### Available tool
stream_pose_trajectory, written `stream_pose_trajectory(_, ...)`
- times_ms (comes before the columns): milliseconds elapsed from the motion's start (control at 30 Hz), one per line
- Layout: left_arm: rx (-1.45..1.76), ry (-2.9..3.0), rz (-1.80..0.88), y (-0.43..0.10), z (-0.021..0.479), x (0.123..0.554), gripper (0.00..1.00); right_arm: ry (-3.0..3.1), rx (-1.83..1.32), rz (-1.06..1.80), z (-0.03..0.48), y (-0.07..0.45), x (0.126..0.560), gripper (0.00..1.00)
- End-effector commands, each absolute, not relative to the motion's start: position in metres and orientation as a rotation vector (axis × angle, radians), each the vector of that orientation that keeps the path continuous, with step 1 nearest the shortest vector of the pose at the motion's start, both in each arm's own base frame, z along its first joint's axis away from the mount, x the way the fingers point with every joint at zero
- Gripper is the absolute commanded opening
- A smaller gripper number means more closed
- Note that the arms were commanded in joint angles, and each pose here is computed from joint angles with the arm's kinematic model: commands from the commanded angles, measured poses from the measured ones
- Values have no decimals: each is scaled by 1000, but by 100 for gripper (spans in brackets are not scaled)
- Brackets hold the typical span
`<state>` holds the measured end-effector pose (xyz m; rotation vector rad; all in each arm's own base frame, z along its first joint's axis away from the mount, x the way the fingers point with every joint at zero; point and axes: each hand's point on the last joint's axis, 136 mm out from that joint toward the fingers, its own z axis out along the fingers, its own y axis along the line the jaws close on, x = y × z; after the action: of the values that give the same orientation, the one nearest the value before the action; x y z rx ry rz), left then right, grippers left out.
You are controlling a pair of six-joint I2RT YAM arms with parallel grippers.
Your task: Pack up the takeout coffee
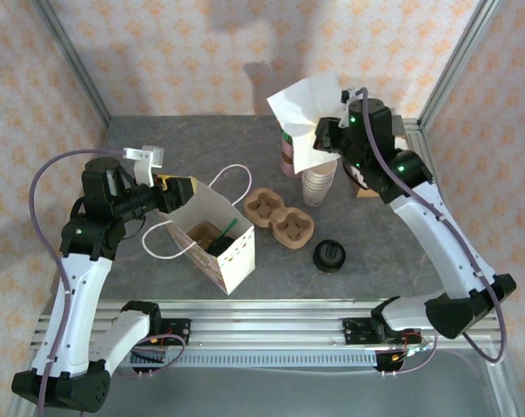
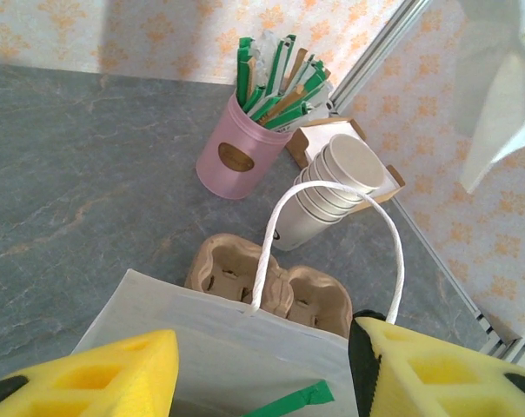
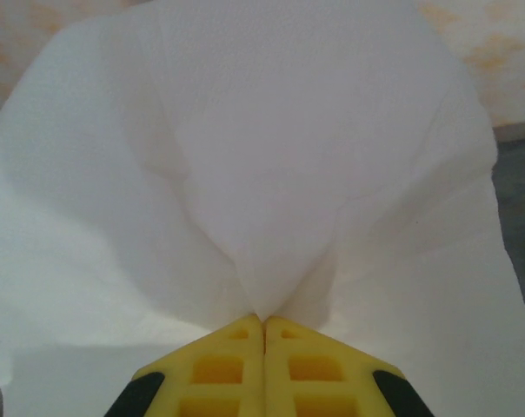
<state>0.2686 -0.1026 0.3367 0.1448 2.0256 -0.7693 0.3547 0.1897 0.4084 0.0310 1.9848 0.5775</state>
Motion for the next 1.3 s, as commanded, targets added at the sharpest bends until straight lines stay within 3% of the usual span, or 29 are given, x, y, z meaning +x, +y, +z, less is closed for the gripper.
stream_pose_trajectory(0,124,1992,-743,-98,342,275,56,1880,-46,741,444,225,325,0)
stream_pose_trajectory(233,68,2005,-676,-87,338,279,56,1830,-206,929,462,301,266,0)
stream_pose_trajectory(400,-6,2014,-596,-70,335,284,56,1815,-261,1256,460,360,231,0)
stream_pose_trajectory(633,-122,2006,-501,-45,332,290,56,1841,-377,1390,446,419,182,0)
stream_pose_trajectory(900,-156,2020,-502,-42,328,294,56,1941,-297,1534,402,450,180,0)
stream_pose_trajectory(1267,-144,2011,-514,-44,332,292,57,2131,-219,1266,354,430,204,0)
